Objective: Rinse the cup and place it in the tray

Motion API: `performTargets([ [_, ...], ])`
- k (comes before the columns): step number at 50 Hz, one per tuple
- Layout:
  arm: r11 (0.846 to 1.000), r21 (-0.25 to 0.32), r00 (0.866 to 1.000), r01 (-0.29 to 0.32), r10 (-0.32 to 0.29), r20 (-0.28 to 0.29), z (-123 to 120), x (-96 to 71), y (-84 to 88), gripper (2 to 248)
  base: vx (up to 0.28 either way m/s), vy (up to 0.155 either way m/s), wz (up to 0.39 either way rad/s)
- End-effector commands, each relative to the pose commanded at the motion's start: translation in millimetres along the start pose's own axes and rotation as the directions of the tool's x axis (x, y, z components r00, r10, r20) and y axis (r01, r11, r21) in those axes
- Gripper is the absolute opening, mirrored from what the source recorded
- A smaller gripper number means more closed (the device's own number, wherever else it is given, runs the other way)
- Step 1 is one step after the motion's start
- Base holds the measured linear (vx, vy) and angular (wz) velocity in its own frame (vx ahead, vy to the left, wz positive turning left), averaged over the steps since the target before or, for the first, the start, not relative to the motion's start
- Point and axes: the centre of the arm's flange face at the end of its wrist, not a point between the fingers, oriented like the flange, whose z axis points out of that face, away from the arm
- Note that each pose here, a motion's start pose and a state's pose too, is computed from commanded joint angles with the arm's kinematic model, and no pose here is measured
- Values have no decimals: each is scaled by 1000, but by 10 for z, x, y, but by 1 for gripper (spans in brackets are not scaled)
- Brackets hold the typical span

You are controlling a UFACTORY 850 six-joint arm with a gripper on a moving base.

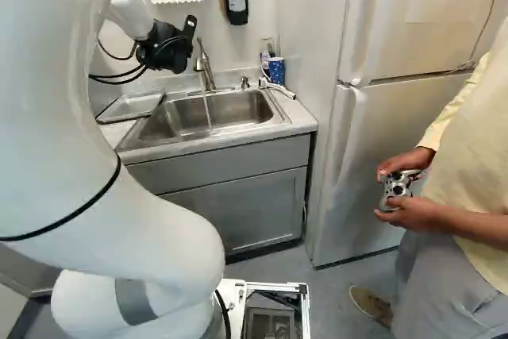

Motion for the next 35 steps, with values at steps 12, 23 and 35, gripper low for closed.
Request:
performTargets([
  [12,1000,0,1000,0,0,0,0,0,0,120,0,0,0],
  [23,1000,0,1000,0,0,0,0,0,0,120,0,0,0],
  [35,1000,0,1000,0,0,0,0,0,0,120,0,0,0],
])
